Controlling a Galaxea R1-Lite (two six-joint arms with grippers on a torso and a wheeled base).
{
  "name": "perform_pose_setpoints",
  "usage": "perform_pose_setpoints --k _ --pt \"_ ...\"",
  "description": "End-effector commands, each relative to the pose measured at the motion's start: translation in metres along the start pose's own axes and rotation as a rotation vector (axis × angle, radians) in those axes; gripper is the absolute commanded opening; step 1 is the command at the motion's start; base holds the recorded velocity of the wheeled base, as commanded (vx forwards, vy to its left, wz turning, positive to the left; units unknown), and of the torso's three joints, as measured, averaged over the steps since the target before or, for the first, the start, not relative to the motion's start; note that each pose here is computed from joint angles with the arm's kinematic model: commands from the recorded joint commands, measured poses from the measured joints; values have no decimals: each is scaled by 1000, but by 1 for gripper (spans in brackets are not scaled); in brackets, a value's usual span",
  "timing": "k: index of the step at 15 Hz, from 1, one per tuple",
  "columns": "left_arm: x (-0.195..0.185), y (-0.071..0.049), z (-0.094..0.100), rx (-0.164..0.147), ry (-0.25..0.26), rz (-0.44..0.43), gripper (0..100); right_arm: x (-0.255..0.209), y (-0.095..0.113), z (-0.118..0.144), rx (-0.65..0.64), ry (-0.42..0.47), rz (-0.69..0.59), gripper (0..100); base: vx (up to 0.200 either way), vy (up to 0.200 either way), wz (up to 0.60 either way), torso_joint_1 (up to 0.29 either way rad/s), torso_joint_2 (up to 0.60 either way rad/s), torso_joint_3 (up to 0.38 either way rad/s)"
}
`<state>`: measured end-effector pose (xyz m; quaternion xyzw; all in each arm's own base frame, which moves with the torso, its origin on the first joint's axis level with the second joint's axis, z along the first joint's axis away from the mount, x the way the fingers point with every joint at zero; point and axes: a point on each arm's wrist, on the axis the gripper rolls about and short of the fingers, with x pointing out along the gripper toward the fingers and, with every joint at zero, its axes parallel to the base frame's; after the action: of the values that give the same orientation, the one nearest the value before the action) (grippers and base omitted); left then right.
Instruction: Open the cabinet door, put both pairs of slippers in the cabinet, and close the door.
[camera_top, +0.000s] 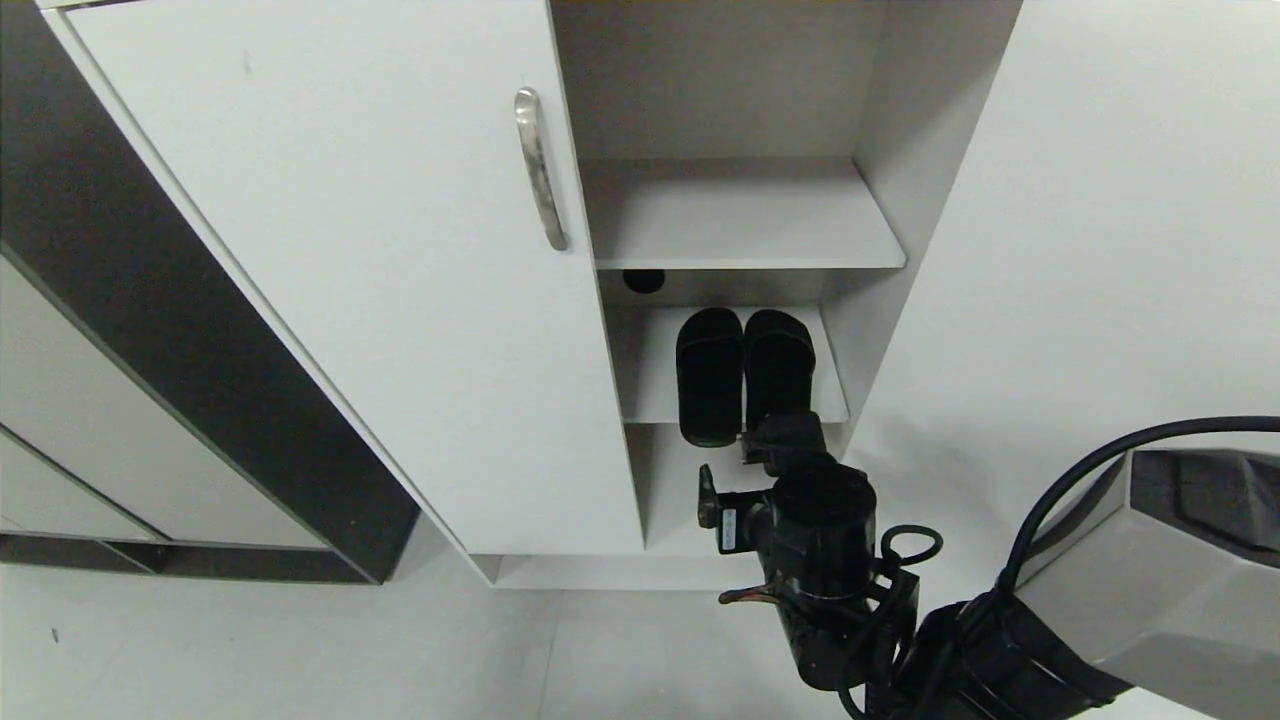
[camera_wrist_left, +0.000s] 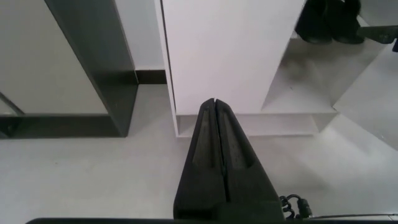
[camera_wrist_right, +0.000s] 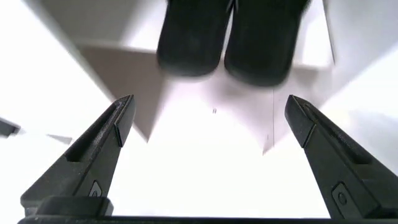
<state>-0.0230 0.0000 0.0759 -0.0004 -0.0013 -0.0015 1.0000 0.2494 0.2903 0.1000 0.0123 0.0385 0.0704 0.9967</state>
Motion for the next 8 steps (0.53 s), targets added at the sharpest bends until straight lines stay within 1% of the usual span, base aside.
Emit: perform_pose_setpoints --k 1,7,8 --pt "0 0 0 1 1 0 0 -1 -1 -3 -9 10 0 100 0 0 0 0 0 0" --pt "0 0 0 1 3 -2 0 -2 -4 0 -5 6 -4 100 0 0 0 0 0 0" --pt "0 0 0 1 3 -2 0 -2 -4 -1 -11 11 -5 100 0 0 0 7 -2 105"
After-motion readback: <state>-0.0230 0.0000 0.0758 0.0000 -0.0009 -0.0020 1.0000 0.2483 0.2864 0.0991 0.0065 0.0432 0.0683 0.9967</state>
